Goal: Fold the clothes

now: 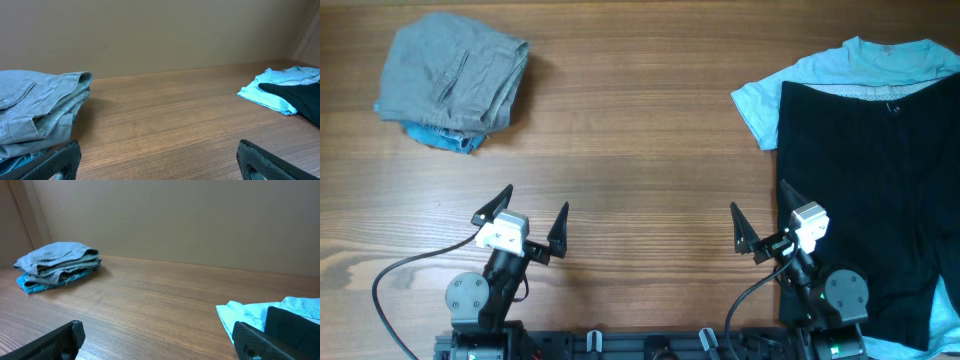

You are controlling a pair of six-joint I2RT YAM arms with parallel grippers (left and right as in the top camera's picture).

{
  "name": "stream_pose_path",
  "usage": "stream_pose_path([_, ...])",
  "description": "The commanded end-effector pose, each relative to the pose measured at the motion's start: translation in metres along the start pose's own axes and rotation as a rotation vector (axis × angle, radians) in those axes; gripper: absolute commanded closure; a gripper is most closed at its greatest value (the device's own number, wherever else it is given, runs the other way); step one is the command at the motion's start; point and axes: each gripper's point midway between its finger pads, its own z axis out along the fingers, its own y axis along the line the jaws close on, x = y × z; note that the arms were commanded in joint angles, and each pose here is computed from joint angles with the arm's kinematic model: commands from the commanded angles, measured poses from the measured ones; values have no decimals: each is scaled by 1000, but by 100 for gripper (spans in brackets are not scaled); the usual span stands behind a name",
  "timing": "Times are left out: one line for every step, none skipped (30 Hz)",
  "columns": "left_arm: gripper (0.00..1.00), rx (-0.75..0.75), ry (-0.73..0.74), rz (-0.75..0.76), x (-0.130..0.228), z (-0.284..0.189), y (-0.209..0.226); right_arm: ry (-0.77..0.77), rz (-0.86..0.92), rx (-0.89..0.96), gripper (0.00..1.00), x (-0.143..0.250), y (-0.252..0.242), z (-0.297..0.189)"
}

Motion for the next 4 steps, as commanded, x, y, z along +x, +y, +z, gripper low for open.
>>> stream_pose_path([0,-3,-4,2,1,0,0,-9,13,12,0,-2,-2,0])
stream_pose_path([0,-3,-4,2,1,0,0,-9,13,12,0,-2,-2,0])
stream_pose_path([0,-3,-4,2,1,0,0,-9,13,12,0,-2,-2,0])
stream_pose_path([0,-3,-4,2,1,0,0,-9,13,12,0,-2,-2,0])
